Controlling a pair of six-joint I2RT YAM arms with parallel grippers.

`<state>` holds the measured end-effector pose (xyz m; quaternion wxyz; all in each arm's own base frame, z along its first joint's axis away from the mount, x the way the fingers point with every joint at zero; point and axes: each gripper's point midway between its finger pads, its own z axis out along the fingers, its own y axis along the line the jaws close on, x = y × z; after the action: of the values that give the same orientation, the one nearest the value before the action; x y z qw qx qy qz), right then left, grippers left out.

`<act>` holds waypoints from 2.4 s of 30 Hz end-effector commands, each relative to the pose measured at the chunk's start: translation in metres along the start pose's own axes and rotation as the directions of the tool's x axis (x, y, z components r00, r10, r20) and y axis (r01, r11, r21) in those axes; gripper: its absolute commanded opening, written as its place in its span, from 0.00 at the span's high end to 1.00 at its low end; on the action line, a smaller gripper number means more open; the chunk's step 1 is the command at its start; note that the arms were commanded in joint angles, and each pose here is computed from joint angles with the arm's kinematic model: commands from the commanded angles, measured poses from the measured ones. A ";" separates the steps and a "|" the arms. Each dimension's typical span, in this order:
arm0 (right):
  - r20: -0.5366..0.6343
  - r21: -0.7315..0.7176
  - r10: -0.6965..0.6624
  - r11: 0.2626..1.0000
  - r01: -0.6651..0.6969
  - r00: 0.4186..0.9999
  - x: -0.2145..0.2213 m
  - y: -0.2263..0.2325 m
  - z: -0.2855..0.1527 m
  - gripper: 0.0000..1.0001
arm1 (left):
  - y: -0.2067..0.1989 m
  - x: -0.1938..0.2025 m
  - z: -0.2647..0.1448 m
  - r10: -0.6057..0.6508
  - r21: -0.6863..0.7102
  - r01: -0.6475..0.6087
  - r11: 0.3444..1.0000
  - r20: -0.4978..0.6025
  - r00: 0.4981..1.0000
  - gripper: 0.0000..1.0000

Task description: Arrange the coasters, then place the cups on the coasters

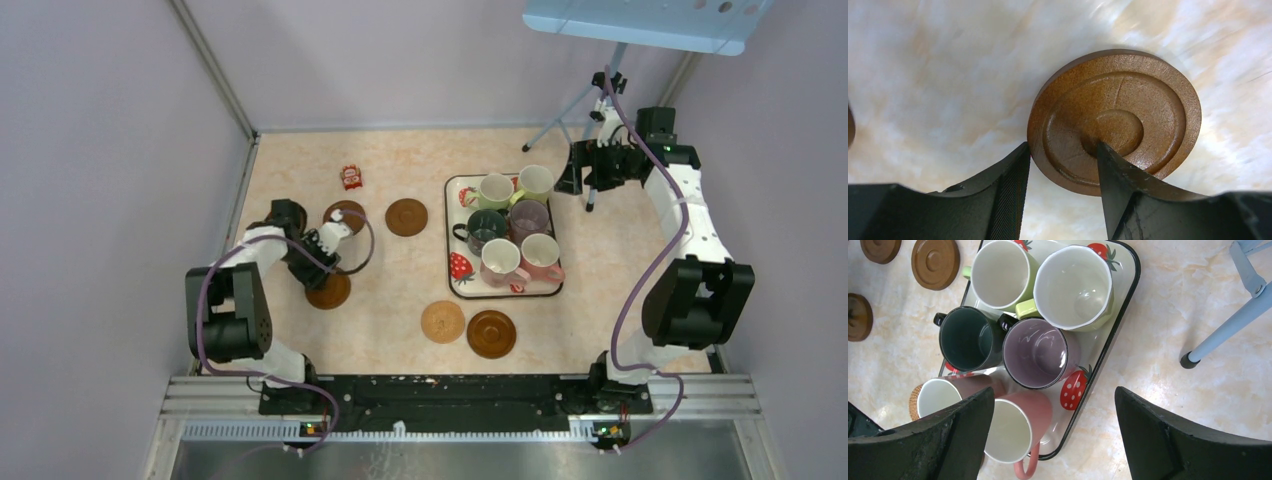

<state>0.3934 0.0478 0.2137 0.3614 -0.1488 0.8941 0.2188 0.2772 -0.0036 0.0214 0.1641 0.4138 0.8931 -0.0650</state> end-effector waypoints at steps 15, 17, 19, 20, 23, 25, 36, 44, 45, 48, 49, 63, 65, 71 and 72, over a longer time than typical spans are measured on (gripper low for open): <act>0.023 -0.020 0.000 1.000 0.000 1.000 -0.005 -0.003 0.007 0.11 | 0.094 0.085 -0.030 -0.250 -0.190 0.226 0.955 -0.108 0.962 0.44; 0.024 -0.020 0.001 1.000 0.000 1.000 -0.005 -0.003 0.007 0.11 | 0.100 0.085 -0.031 -0.253 -0.194 0.229 0.954 -0.106 0.962 0.44; 0.024 -0.018 0.000 1.000 0.001 1.000 -0.005 -0.003 0.007 0.11 | 0.102 0.086 -0.033 -0.253 -0.198 0.228 0.953 -0.109 0.961 0.44; 0.025 -0.016 -0.001 1.000 0.002 1.000 -0.005 -0.004 0.007 0.11 | 0.103 0.087 -0.033 -0.258 -0.198 0.234 0.952 -0.110 0.960 0.44; 0.024 -0.013 -0.001 1.000 0.001 1.000 -0.005 -0.004 0.007 0.11 | 0.101 0.092 -0.035 -0.267 -0.182 0.245 0.952 -0.113 0.957 0.44; 0.024 -0.014 0.001 1.000 -0.001 1.000 -0.005 -0.004 0.007 0.11 | 0.102 0.095 -0.036 -0.264 -0.188 0.240 0.952 -0.118 0.957 0.44; 0.024 -0.015 0.009 1.000 -0.008 1.000 -0.004 -0.004 0.007 0.11 | 0.102 0.097 -0.039 -0.258 -0.182 0.234 0.955 -0.119 0.959 0.42; 0.040 -0.032 0.015 0.999 -0.013 0.999 -0.008 0.000 0.007 0.11 | 0.118 0.066 -0.060 -0.310 -0.184 0.303 0.935 -0.013 0.951 0.32; 0.042 -0.034 0.015 0.999 -0.013 0.999 -0.008 0.001 0.007 0.11 | 0.120 0.060 -0.065 -0.316 -0.174 0.312 0.934 0.005 0.949 0.31; 0.042 -0.033 0.012 0.999 -0.010 0.999 -0.008 0.002 0.007 0.11 | 0.123 0.037 -0.079 -0.318 -0.143 0.324 0.935 0.069 0.946 0.30; 0.043 -0.031 0.010 0.999 -0.009 0.999 -0.009 0.002 0.007 0.11 | 0.121 0.028 -0.084 -0.308 -0.122 0.318 0.940 0.097 0.946 0.29; 0.053 -0.021 0.017 1.000 -0.016 0.998 -0.013 0.001 0.005 0.11 | -0.068 -0.158 -0.046 0.165 0.175 -0.229 0.958 0.319 0.933 0.22; 0.053 -0.018 0.017 1.000 -0.016 0.998 -0.012 0.000 0.005 0.11 | -0.109 -0.170 -0.031 0.254 0.208 -0.332 0.920 0.328 0.910 0.22; 0.047 0.032 0.009 0.999 -0.010 0.999 -0.009 -0.010 0.007 0.11 | -0.179 -0.179 0.016 0.416 0.215 -0.505 0.836 0.351 0.839 0.22; 0.046 0.037 0.005 0.999 -0.007 0.999 -0.009 -0.011 0.007 0.11 | -0.187 -0.178 0.021 0.430 0.221 -0.520 0.825 0.351 0.831 0.22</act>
<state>0.4012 0.0489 0.2064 0.3628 -0.1317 0.8943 0.2264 0.2459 -0.2308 0.0698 0.2038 0.6185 0.7262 -0.2203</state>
